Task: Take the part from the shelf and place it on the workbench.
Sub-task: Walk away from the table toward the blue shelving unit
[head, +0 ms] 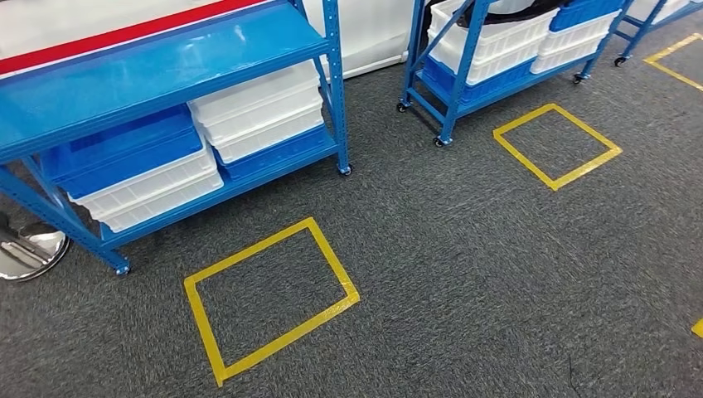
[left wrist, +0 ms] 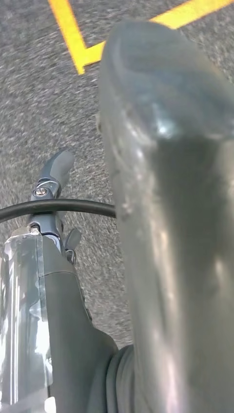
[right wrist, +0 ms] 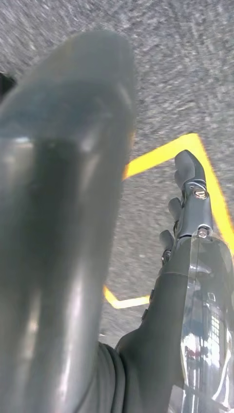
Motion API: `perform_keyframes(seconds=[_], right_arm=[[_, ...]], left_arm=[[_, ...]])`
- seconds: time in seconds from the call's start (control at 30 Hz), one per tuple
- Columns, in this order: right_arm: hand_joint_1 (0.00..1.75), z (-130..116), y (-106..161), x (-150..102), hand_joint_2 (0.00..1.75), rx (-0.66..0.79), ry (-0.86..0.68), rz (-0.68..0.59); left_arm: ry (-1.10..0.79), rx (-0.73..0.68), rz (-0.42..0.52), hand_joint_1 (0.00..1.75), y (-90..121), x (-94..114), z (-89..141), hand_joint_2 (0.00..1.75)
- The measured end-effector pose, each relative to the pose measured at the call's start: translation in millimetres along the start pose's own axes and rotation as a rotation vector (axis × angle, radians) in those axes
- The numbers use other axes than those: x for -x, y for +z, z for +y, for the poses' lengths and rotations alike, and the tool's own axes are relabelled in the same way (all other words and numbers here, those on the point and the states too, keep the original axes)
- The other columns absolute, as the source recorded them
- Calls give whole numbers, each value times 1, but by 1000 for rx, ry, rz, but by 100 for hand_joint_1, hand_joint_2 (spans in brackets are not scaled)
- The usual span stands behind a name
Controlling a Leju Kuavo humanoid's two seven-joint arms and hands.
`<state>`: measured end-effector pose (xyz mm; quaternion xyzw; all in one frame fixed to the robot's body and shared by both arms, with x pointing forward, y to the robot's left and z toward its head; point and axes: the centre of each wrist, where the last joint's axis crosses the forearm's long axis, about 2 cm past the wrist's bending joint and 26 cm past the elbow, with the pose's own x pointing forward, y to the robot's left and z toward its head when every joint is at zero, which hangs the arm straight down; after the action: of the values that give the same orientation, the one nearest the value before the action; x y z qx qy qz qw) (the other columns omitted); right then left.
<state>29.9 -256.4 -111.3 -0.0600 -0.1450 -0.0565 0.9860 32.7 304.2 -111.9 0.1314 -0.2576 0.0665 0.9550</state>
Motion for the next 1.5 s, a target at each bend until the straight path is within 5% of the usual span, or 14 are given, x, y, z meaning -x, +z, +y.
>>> perform_keyframes(seconds=[0.77, 1.2, 1.5], right_arm=[[0, -4, -1, 0, 0, 10, -1, 20], [0, -9, -1, 2, 0, 18, 9, 35], [0, -10, -2, 0, 0, 18, 16, 40]], left_arm=[[44, -3, -33, 0, 0, -2, -4, 0], [58, 11, -137, 0, -2, -4, 2, 0], [45, 24, -69, 0, -1, -2, -1, 0]])
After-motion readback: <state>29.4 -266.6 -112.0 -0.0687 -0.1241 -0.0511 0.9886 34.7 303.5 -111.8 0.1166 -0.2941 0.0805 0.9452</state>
